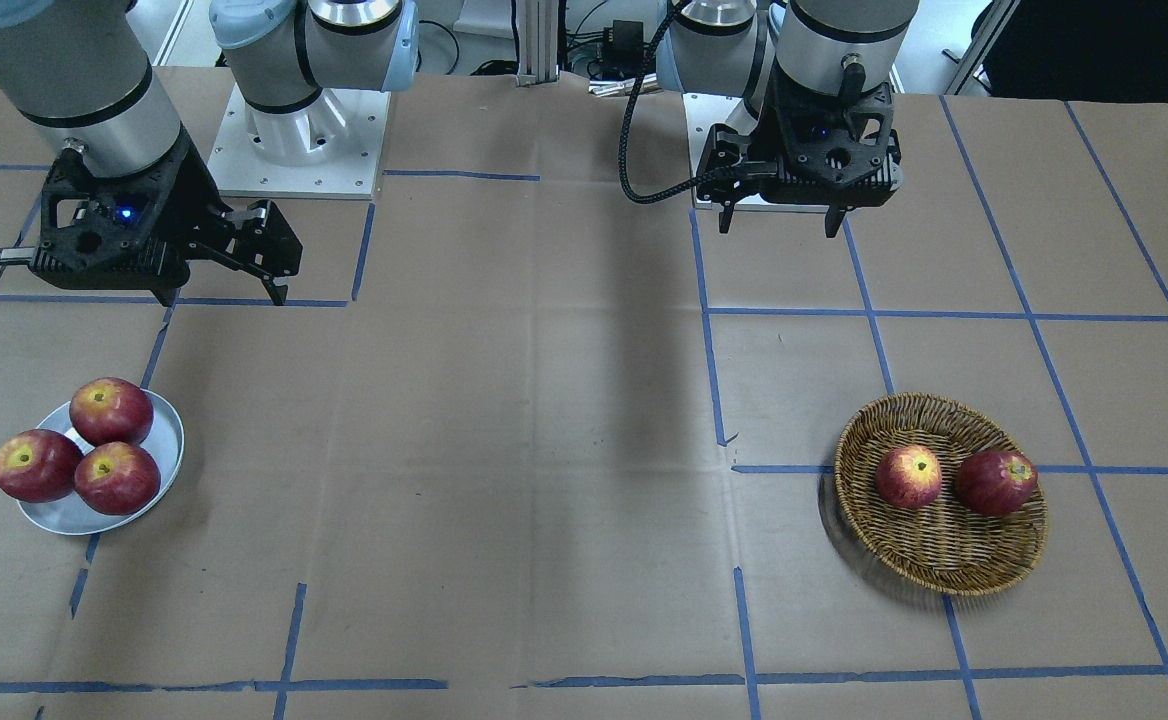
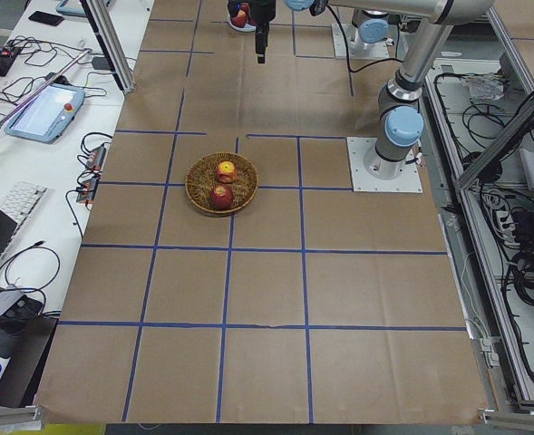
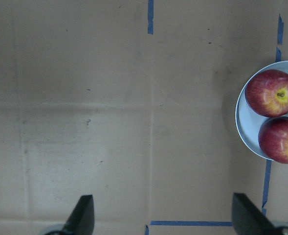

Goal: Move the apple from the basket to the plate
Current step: 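Lower the left gripper over the yellow-red apple in the basket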

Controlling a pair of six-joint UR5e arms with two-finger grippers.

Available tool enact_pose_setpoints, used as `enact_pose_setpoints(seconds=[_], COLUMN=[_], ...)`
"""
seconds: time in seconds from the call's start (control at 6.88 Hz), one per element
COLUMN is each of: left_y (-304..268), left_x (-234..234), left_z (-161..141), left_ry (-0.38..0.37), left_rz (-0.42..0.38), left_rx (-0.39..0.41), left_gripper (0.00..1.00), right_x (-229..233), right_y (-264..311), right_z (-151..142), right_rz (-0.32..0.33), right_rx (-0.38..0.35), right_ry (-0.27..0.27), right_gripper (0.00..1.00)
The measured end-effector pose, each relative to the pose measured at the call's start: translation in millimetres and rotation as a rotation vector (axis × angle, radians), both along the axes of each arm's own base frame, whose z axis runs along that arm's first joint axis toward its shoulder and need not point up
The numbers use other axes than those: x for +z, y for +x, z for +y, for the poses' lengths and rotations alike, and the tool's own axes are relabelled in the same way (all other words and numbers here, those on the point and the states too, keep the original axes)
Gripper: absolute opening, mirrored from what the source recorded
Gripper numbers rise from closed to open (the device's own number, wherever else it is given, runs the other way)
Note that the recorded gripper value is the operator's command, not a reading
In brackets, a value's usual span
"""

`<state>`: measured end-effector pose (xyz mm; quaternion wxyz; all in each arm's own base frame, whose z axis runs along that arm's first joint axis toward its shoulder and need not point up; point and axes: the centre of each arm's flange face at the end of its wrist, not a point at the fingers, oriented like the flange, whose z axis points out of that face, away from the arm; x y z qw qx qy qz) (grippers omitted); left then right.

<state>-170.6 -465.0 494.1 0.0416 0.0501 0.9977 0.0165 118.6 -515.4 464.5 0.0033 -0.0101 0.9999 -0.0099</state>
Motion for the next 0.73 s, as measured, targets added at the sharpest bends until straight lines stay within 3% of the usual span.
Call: enact_pose_setpoints(seconds=[0.73], left_y=[54], left_x=[-35], left_z=[-17], left_ry=[0.049], left_rz=[0.016], left_rx=[-0.106], left_gripper=[0.99], right_x=[-1], right_y=[1], right_z=[0], right_rz=[0.000], right_rx=[0.001], right_ry=[0.001], right_gripper=[1.00])
